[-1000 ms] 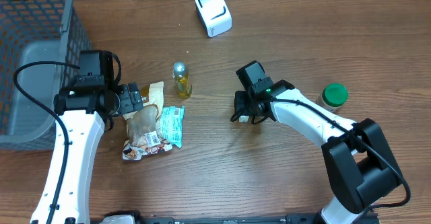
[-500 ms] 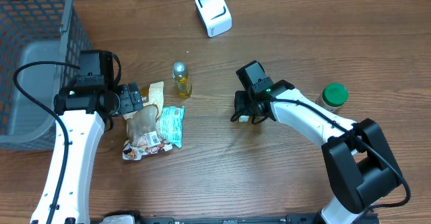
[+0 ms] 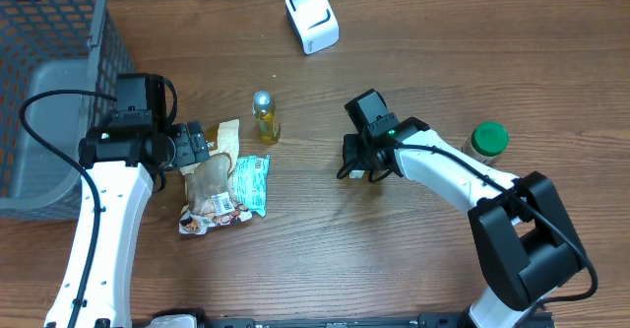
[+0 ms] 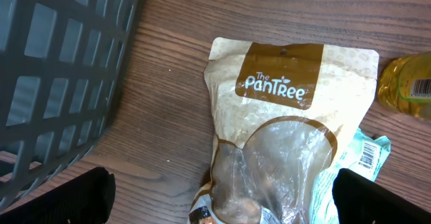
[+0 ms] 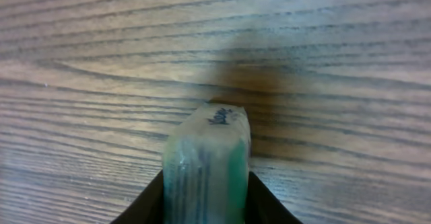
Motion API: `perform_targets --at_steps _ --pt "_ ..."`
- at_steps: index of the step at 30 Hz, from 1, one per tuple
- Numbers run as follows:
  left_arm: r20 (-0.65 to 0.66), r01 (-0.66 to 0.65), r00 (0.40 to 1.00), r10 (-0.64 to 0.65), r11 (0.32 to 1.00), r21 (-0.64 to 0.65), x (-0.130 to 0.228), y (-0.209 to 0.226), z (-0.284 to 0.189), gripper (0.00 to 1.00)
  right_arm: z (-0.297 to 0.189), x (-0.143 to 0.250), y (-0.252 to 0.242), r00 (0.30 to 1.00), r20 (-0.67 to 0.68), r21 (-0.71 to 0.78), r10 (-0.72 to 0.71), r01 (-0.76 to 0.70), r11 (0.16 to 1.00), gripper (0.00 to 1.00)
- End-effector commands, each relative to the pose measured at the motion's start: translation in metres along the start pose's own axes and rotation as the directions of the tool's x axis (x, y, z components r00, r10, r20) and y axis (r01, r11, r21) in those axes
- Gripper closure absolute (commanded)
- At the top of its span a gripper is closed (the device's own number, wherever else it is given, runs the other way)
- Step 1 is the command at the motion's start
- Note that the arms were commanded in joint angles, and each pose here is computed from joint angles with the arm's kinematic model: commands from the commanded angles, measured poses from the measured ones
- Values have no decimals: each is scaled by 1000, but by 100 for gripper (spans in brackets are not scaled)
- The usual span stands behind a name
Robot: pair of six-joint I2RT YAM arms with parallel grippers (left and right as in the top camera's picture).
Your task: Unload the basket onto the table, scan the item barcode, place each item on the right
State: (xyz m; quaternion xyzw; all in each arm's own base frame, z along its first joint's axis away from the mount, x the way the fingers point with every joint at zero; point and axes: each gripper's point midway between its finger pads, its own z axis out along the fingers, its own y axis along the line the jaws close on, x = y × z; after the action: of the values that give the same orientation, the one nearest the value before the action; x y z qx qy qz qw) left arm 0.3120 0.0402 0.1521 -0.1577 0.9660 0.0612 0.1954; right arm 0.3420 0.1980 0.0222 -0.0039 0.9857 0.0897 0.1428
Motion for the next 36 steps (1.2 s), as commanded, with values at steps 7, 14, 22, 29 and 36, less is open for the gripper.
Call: perform_targets --at_steps 7,14,22,29,36 --pt "16 -11 1000 11 1000 7 -6 -1 -4 0 4 3 -3 1000 -10 11 0 0 1000 83" --pt "16 -11 1000 11 1000 7 -6 -1 -4 1 4 3 -3 1000 -10 12 0 0 1000 85" --pt "16 -11 1000 11 1000 7 -6 -1 -4 1 4 3 -3 1000 -12 8 1 0 1000 92" --pt "16 -11 1000 11 1000 7 -6 -1 -4 1 -8 1 -2 1000 -24 15 1 -1 1000 95" --pt "16 -11 1000 11 1000 7 -6 -1 -4 1 -37 5 15 997 -39 -93 -63 59 994 96"
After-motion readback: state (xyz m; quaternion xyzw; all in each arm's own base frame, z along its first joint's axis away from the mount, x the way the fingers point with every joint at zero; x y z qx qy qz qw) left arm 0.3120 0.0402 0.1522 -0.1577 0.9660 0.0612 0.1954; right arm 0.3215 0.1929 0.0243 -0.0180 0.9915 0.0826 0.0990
